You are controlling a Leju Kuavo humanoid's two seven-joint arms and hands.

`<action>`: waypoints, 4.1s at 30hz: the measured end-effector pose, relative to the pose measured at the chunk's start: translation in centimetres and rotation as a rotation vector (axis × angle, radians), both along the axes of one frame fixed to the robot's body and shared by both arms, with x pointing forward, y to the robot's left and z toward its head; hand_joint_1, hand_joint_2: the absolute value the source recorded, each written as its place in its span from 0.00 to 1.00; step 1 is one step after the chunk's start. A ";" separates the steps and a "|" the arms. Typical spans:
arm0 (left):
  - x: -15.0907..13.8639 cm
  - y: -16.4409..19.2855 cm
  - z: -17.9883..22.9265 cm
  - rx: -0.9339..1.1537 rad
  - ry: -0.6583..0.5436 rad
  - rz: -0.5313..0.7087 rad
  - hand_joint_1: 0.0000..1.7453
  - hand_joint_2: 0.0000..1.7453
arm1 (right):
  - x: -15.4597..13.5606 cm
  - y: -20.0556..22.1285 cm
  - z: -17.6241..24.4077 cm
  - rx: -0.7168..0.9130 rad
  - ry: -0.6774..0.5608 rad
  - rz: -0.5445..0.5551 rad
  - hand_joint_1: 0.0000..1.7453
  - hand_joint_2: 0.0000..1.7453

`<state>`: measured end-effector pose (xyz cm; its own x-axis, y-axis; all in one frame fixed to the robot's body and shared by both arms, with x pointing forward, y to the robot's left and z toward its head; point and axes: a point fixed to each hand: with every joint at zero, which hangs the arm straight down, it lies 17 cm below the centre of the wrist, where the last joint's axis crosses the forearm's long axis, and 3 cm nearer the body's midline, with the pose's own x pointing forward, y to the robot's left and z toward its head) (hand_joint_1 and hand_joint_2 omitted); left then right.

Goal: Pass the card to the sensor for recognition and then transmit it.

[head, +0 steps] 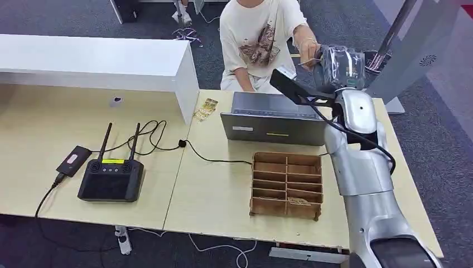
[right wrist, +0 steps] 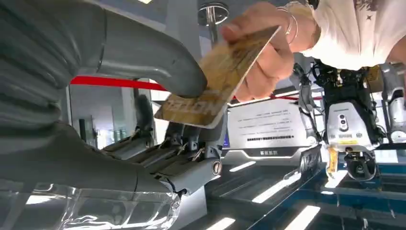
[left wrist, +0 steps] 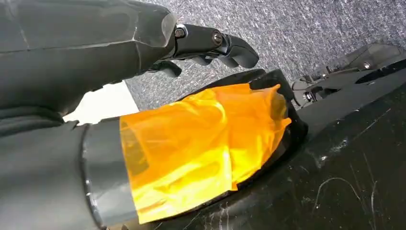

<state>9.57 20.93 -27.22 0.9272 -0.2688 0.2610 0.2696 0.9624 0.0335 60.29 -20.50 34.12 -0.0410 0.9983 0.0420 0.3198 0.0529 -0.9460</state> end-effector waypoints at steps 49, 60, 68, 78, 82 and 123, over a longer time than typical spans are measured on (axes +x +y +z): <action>-0.2 0.1 0.0 -0.015 0.003 0.070 0.00 0.00 | 3.8 0.3 6.6 -0.201 0.039 0.094 1.00 1.00; -0.2 0.2 0.0 -0.017 0.007 0.087 0.00 0.00 | 4.7 -0.7 5.2 -0.127 0.120 0.133 1.00 1.00; -0.2 0.2 0.0 -0.017 0.005 0.089 0.00 0.00 | 5.9 -6.3 2.3 -0.282 0.177 -0.079 1.00 1.00; 0.0 0.3 0.0 -0.019 -0.005 0.098 0.00 0.00 | 6.4 -9.6 -2.6 -0.341 0.300 -0.151 1.00 1.00; 0.0 0.2 0.0 -0.021 -0.004 0.102 0.00 0.00 | 6.4 -10.1 -3.0 -0.349 0.302 -0.162 1.00 1.00; -0.4 1.8 -0.2 -0.023 0.004 0.211 0.00 0.00 | -2.5 -23.0 -4.4 1.238 0.264 0.433 1.00 1.00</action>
<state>9.22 22.72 -27.40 0.9633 -0.0627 0.2609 0.0623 0.9980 0.0098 57.75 -43.46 29.70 -0.1929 0.2063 0.9593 -0.1244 0.9646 -0.2325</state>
